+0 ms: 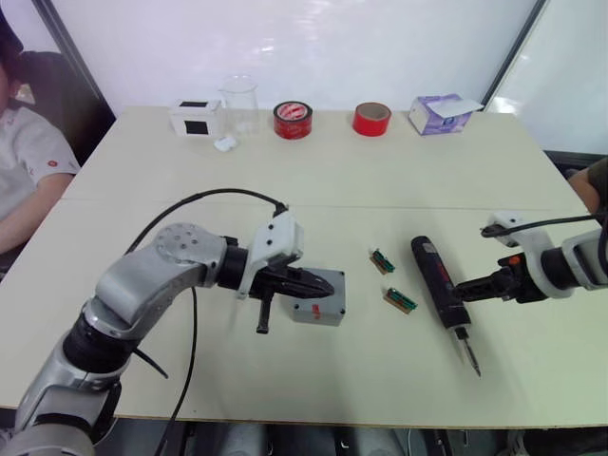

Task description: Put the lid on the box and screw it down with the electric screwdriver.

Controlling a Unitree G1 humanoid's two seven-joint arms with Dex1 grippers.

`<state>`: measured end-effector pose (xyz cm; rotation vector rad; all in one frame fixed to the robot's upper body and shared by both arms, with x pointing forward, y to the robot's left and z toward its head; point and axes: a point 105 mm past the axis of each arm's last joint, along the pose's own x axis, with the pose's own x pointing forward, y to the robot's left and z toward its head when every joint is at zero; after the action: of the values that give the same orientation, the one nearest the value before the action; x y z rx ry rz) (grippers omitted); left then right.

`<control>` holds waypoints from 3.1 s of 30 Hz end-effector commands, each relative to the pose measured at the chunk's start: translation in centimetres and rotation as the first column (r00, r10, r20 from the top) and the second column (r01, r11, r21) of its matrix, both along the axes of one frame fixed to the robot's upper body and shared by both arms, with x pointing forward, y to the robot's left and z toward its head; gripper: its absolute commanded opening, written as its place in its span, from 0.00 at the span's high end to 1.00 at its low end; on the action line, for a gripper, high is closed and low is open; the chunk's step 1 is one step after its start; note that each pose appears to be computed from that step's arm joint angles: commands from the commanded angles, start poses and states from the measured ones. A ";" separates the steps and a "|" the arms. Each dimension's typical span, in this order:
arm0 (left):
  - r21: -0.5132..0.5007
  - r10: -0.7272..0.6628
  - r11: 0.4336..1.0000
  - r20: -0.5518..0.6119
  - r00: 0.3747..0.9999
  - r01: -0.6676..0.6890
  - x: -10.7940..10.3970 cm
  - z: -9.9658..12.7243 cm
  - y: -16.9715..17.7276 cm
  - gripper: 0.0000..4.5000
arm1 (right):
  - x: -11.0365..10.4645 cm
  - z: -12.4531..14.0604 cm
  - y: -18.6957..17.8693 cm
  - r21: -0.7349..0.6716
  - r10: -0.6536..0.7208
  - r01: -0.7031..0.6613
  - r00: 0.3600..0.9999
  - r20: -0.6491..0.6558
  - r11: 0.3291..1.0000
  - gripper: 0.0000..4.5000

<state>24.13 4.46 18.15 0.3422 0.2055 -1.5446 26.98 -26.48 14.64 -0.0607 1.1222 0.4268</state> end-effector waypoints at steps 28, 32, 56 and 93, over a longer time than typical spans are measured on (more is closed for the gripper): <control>-0.038 0.128 0.991 0.016 0.992 -0.128 0.6 0.2 0.6 1.00 | 4.1 -2.0 -2.1 -0.200 -0.014 0.026 0.998 0.061 0.979 0.60; -0.039 0.180 0.983 0.028 0.983 -0.179 2.1 0.4 1.6 1.00 | 8.5 5.4 -0.9 -0.078 -0.039 0.073 0.928 0.371 0.994 0.60; 0.067 0.185 0.981 -0.082 0.979 -0.180 3.0 -4.6 0.4 1.00 | 1.2 10.7 16.0 0.502 -0.277 -0.558 0.440 0.854 0.661 0.60; 0.135 0.209 0.971 -0.075 0.975 -0.197 3.5 -7.0 0.8 1.00 | 1.5 -2.4 16.3 0.243 0.066 -0.442 0.576 0.815 0.864 0.60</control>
<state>27.72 5.07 12.04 0.3347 0.3627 -1.3552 28.66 -10.15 17.62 -0.0078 -0.1349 0.8150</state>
